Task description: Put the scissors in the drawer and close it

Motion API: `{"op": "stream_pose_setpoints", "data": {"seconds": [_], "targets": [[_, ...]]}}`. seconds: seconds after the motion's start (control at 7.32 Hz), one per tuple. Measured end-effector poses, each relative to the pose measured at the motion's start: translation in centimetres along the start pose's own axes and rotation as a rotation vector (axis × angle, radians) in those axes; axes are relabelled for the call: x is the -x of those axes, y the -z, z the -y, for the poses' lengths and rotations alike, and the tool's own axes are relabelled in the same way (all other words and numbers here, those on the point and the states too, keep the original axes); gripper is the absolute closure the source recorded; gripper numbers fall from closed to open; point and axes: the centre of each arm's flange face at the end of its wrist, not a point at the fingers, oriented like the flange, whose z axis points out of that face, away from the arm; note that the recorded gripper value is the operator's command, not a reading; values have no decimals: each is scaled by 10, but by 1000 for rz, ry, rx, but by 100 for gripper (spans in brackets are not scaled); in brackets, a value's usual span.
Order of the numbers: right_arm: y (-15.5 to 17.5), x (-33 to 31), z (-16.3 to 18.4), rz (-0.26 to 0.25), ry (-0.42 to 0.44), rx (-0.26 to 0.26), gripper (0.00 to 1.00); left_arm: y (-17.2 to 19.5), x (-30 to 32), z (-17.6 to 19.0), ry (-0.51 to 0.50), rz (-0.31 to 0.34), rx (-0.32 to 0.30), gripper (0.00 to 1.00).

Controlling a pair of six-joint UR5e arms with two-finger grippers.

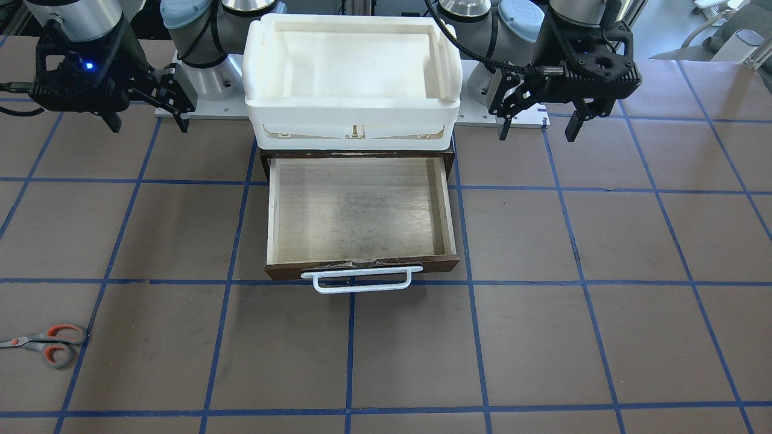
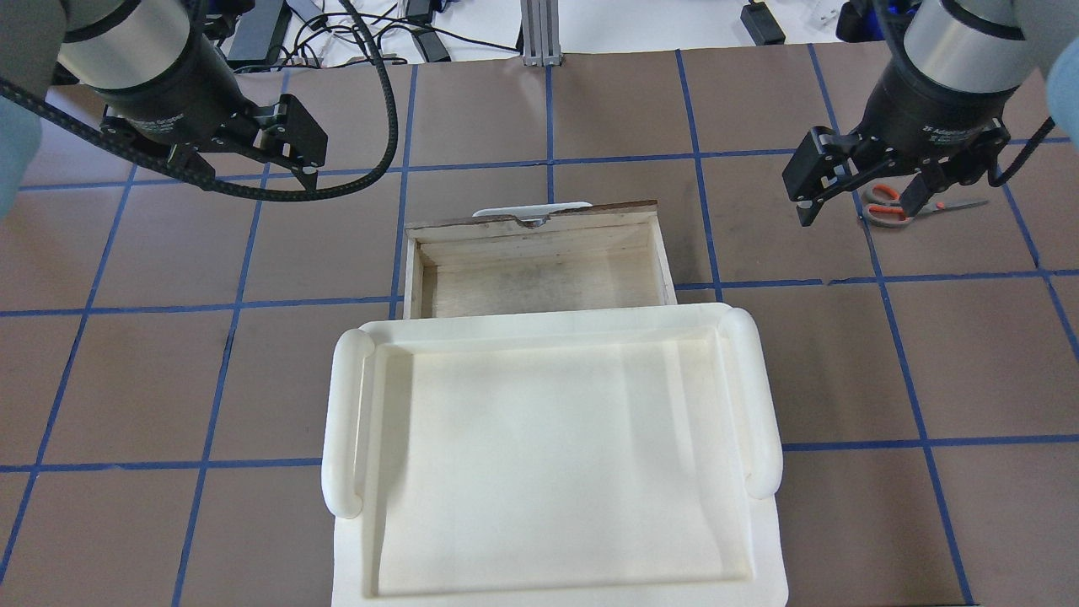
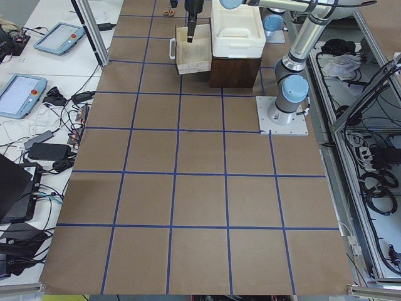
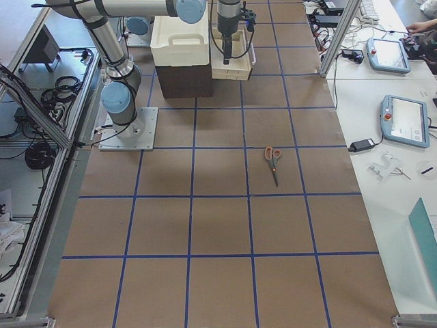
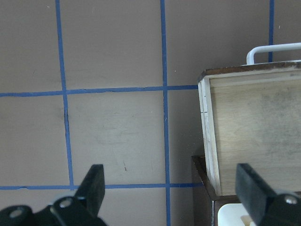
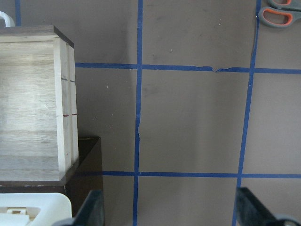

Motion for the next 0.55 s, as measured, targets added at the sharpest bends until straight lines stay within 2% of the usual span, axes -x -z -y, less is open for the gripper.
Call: {"op": "stream_pose_setpoints", "data": {"seconds": [0.55], "targets": [[-1,-5,2,-10,-16,2,0,0,0,0,0,1,0,0]]}}
